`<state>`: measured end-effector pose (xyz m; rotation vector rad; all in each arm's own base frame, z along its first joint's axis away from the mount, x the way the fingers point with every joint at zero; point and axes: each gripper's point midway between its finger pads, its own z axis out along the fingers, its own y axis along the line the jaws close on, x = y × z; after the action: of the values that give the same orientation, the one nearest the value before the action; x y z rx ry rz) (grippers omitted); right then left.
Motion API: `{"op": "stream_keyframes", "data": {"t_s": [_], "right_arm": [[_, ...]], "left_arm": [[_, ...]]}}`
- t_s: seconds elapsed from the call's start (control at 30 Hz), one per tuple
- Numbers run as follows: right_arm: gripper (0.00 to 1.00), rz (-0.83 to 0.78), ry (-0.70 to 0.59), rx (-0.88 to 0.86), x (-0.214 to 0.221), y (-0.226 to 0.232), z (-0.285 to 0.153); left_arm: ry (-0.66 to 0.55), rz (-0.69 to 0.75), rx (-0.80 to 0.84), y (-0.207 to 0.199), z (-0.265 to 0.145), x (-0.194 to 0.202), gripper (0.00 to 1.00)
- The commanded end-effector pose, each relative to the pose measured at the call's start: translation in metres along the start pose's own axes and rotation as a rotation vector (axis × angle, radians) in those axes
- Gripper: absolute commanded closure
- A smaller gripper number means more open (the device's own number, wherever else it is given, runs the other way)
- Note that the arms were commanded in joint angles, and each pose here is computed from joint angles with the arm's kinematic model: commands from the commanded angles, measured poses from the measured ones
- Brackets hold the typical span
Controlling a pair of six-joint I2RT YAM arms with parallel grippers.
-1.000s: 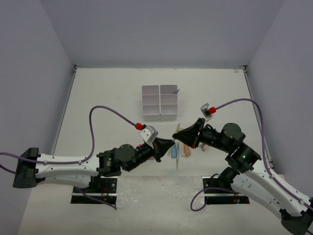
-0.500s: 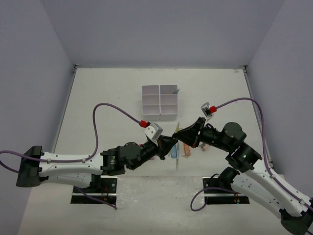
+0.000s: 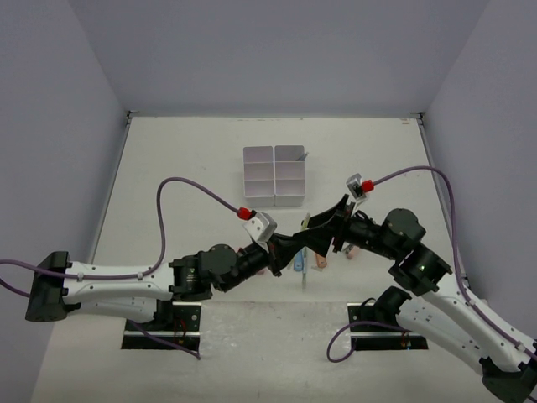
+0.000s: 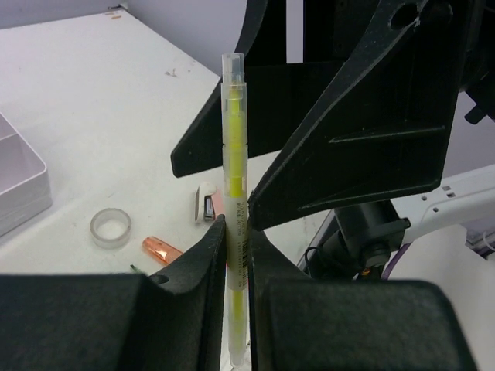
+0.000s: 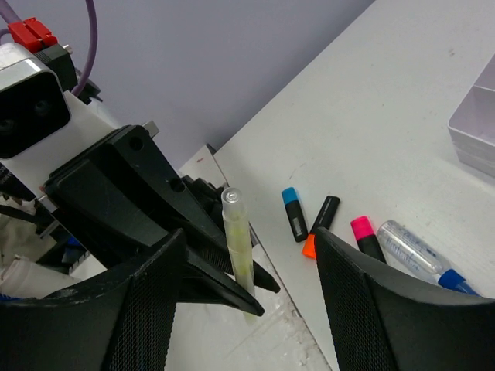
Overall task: Sort the stationery into containers
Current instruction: Close the pen cap on the pen.
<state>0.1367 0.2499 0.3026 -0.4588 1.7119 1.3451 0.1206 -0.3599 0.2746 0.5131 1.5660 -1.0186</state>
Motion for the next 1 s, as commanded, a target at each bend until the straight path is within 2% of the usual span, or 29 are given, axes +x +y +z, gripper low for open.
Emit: {"op": "stream_keyframes", "data": {"t_s": [0.0, 0.23, 0.43, 0.67, 0.97], "right_arm": [[0.31, -0.057, -0.084, 0.018, -0.035, 0.015, -0.007], [0.36, -0.075, -0.112, 0.068, -0.056, 0.019, -0.012], [0.60, -0.067, -0.093, 0.081, -0.055, 0.016, -0.009], [0.60, -0.060, -0.068, 0.090, -0.043, 0.008, -0.006], [0.69, -0.052, -0.042, 0.074, -0.031, 0.005, -0.006]], "left_arm": [[-0.036, 0.014, 0.063, -0.010, -0.005, -0.012, 1.00], [-0.014, 0.019, 0.069, -0.010, -0.006, -0.003, 1.00], [-0.005, 0.024, 0.069, -0.011, -0.003, -0.002, 1.00], [-0.024, 0.023, 0.067, -0.012, -0.005, -0.011, 1.00], [-0.033, 0.023, 0.049, -0.012, -0.001, -0.018, 1.00]]}}
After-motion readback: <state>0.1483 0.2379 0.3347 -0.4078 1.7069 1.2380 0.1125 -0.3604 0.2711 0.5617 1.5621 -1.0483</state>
